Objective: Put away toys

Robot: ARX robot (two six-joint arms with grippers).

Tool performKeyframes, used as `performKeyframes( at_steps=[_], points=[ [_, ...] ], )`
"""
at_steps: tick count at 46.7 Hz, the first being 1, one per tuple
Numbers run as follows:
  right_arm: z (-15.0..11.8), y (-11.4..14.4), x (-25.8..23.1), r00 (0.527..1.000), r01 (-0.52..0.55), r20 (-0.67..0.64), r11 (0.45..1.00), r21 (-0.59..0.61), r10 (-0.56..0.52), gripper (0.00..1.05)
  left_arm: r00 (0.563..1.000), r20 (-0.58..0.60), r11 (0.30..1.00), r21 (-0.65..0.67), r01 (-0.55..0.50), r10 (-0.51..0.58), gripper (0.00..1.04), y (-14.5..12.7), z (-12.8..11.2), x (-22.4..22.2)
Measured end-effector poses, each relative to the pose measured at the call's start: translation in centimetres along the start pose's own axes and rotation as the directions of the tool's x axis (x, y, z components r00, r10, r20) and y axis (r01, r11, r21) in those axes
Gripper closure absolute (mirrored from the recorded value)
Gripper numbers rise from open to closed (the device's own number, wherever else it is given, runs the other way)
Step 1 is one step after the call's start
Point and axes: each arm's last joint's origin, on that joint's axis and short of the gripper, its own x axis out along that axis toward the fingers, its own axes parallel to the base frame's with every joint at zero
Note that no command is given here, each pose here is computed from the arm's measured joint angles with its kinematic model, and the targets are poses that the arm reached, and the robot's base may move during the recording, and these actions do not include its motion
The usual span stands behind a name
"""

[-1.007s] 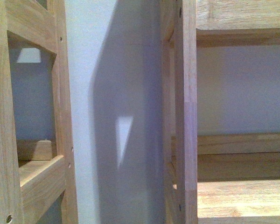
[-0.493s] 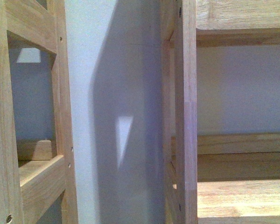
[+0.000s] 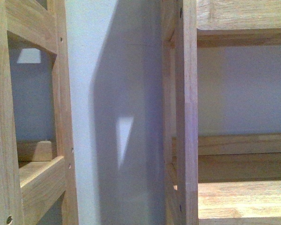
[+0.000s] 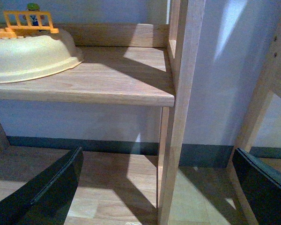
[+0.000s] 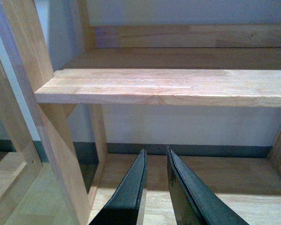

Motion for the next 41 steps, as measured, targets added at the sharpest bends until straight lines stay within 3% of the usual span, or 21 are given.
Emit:
performKeyframes(
  at_steps=[2, 6, 20, 27, 41],
  points=[
    [0.00, 0.00, 0.00, 1.000, 0.000, 0.000, 1.000, -0.002, 0.000, 0.82, 1.000, 0.000, 1.000, 0.000, 0.000, 0.000, 0.06, 0.00, 0.00, 0.00],
    [0.00, 0.00, 0.00, 1.000, 0.000, 0.000, 1.000, -0.002, 0.000, 0.65, 1.000, 0.000, 1.000, 0.000, 0.000, 0.000, 0.06, 0.00, 0.00, 0.00],
    [0.00, 0.00, 0.00, 1.000, 0.000, 0.000, 1.000, -0.002, 0.000, 0.27, 1.000, 0.000, 1.000, 0.000, 0.000, 0.000, 0.06, 0.00, 0.00, 0.00],
    [0.00, 0.00, 0.00, 1.000, 0.000, 0.000, 1.000, 0.000, 0.000, 0.00, 1.000, 0.000, 1.000, 0.000, 0.000, 0.000, 0.06, 0.00, 0.00, 0.00],
    [0.00, 0.00, 0.00, 1.000, 0.000, 0.000, 1.000, -0.003, 0.000, 0.00, 1.000, 0.000, 1.000, 0.000, 0.000, 0.000, 0.06, 0.00, 0.00, 0.00]
  ],
)
